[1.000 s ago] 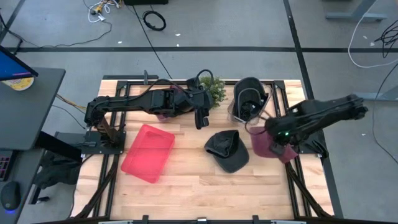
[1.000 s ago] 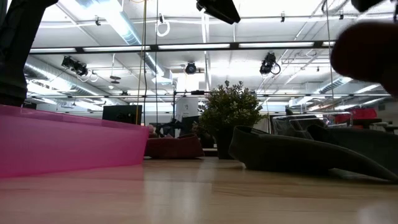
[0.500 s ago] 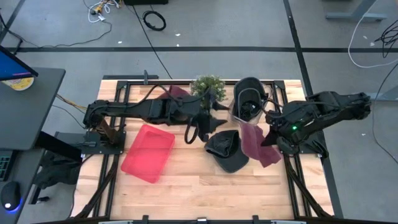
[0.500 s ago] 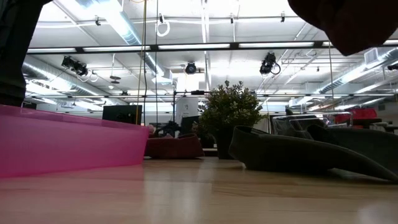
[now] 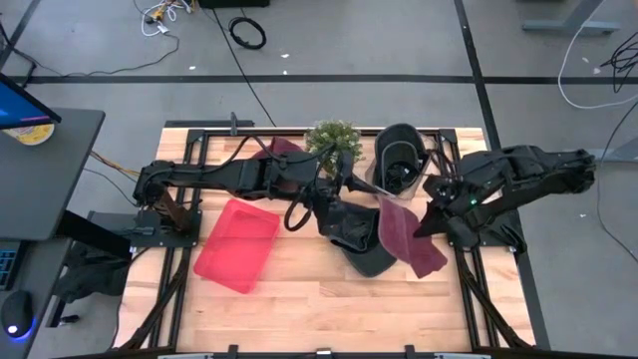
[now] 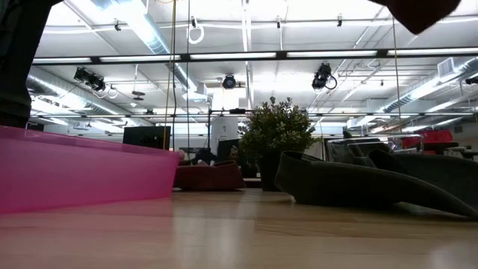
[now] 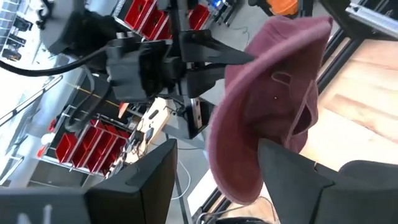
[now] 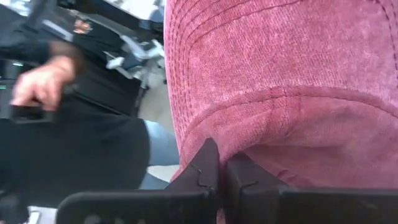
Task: Pick & Place hat
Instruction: Put the right red cap into the red bin
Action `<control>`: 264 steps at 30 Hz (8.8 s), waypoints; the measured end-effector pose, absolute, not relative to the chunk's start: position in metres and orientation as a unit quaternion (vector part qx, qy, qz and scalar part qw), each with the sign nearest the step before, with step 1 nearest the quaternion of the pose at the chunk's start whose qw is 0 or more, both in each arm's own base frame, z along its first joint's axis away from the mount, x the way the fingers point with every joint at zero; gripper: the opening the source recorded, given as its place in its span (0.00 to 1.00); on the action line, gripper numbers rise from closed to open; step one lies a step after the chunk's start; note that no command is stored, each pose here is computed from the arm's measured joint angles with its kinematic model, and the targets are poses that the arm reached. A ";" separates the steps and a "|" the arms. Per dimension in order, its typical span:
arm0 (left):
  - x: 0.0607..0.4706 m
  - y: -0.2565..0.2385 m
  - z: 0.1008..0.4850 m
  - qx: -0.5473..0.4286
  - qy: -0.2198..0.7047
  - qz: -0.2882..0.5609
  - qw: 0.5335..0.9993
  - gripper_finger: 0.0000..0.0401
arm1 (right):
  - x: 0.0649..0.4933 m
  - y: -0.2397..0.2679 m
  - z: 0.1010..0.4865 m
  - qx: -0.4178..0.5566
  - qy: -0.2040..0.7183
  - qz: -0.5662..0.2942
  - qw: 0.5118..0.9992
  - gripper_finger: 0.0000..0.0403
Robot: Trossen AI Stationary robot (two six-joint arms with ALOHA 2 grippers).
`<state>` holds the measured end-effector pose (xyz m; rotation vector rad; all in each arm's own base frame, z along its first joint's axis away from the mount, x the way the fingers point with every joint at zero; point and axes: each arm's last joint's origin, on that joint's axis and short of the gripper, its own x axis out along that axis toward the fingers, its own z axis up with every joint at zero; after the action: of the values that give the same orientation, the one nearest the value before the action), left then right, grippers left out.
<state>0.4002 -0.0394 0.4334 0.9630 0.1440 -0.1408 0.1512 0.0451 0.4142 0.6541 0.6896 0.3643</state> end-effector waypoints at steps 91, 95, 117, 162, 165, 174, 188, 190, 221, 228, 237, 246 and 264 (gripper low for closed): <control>0.239 -0.043 0.444 0.333 0.454 0.050 0.825 0.03 | 0.117 -0.011 0.430 0.295 0.184 -0.033 0.937 0.66; 0.231 -0.045 0.438 0.304 0.491 0.029 0.816 0.03 | 0.121 -0.011 0.428 0.294 0.190 -0.035 0.936 0.66; 0.207 -0.053 0.463 0.080 0.480 -0.068 0.871 0.03 | 0.145 -0.015 0.420 0.292 0.224 -0.057 0.928 0.66; 0.153 -0.107 0.394 -0.069 0.632 -0.120 0.763 0.03 | 0.156 -0.017 0.416 0.255 0.239 -0.050 0.935 0.66; 0.155 -0.104 0.402 -0.028 0.596 -0.096 0.797 0.03 | 0.156 -0.017 0.415 0.259 0.239 -0.051 0.934 0.66; 0.155 -0.080 0.444 0.039 0.492 -0.067 0.867 0.03 | 0.157 -0.017 0.415 0.272 0.240 -0.055 0.930 0.66; 0.164 -0.039 0.448 0.120 0.483 -0.043 0.866 0.03 | 0.157 -0.017 0.415 0.281 0.238 -0.062 0.928 0.66; 0.164 -0.033 0.449 0.130 0.482 -0.039 0.865 0.03 | 0.157 -0.017 0.415 0.280 0.237 -0.066 0.928 0.66; 0.148 -0.003 0.352 0.154 0.616 -0.041 0.771 0.03 | 0.158 -0.020 0.416 0.282 0.222 -0.099 0.928 0.66; 0.164 -0.007 0.337 0.181 0.623 0.007 0.761 0.03 | 0.164 -0.020 0.413 0.282 0.231 -0.102 0.926 0.66; 0.178 -0.028 0.332 0.192 0.609 -0.034 0.769 0.03 | 0.173 -0.022 0.409 0.281 0.246 -0.105 0.922 0.66; 0.183 -0.039 0.333 0.191 0.579 -0.037 0.792 0.03 | 0.173 -0.022 0.409 0.274 0.247 -0.103 0.924 0.66; 0.220 -0.041 0.301 0.218 0.645 0.002 0.733 0.03 | 0.173 -0.021 0.409 0.271 0.248 -0.098 0.925 0.66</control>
<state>0.2197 -0.0409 0.3007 0.4785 1.4185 0.0041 0.1729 -0.0213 0.4087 0.5557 0.5081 -0.2010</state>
